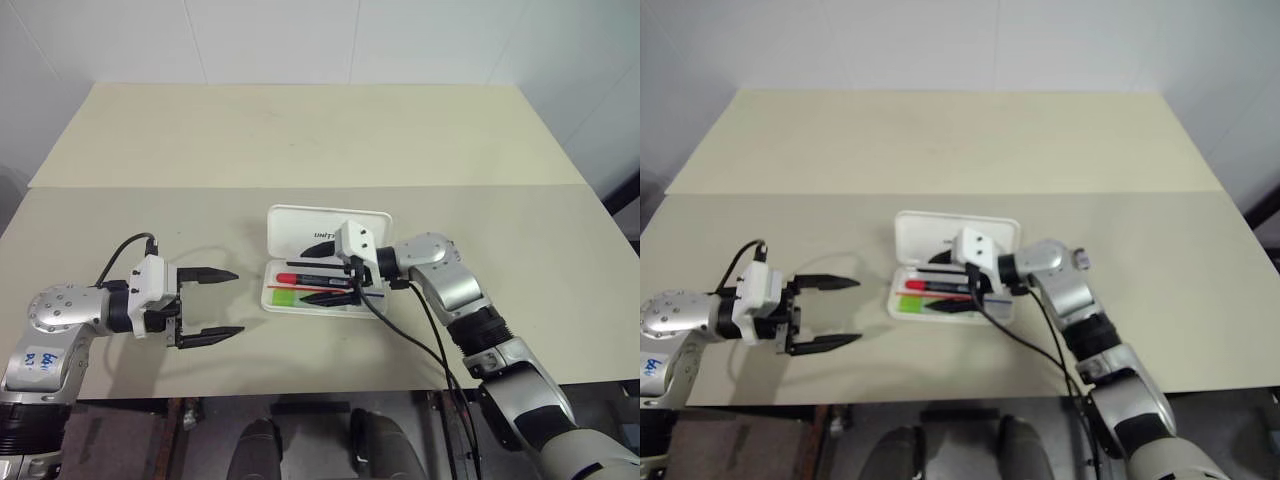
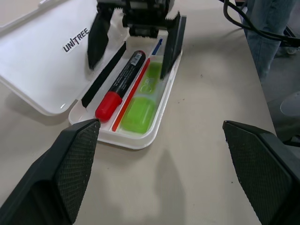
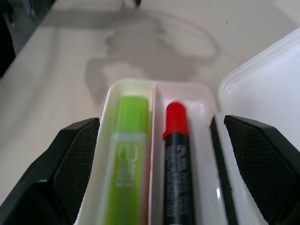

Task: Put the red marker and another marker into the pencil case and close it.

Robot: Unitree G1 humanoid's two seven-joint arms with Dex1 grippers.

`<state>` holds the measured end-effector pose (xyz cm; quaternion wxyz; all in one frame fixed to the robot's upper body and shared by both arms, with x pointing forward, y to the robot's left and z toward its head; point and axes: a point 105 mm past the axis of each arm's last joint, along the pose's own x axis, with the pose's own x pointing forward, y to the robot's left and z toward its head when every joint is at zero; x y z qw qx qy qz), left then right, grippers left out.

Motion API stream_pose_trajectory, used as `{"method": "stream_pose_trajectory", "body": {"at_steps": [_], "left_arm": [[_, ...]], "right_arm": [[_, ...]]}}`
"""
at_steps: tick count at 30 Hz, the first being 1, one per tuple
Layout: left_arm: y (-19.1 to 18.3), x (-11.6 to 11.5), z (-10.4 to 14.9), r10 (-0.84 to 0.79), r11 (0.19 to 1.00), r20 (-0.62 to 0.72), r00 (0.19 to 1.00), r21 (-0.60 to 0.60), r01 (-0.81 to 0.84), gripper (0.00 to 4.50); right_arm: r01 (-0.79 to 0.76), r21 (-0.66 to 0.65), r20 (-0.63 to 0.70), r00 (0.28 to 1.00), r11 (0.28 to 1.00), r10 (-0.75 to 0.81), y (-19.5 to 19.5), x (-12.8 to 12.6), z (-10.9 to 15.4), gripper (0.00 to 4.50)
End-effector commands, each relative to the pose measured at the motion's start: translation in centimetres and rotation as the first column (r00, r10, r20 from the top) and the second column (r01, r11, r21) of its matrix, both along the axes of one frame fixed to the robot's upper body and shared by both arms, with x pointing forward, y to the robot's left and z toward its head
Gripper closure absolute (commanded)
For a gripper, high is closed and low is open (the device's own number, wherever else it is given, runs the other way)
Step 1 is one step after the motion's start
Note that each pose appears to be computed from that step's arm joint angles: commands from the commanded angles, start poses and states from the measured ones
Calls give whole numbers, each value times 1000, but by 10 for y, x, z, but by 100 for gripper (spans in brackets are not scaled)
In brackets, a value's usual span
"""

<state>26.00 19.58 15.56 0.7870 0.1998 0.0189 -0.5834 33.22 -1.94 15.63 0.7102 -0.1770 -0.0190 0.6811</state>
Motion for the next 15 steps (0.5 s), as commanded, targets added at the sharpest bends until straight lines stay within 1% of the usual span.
{"method": "stream_pose_trajectory", "body": {"at_steps": [1,4,8,11,15], "left_arm": [[-4,2,5,-21,1000,30,999,-7,21,0],[-9,3,2,-42,999,28,999,-5,42,0],[-12,3,2,-55,998,30,998,-10,55,0],[-15,5,3,-58,998,40,998,-26,59,0],[-17,5,3,-59,997,45,997,-40,61,0]], "right_arm": [[-30,104,29,999,994,27,-5,-7,22,1],[-45,146,41,998,988,39,-12,-15,32,1],[-41,169,50,998,985,33,-23,-26,42,1],[28,214,43,998,976,-38,-47,-39,56,1],[167,277,-7,985,946,-172,-70,-45,66,1]]}}
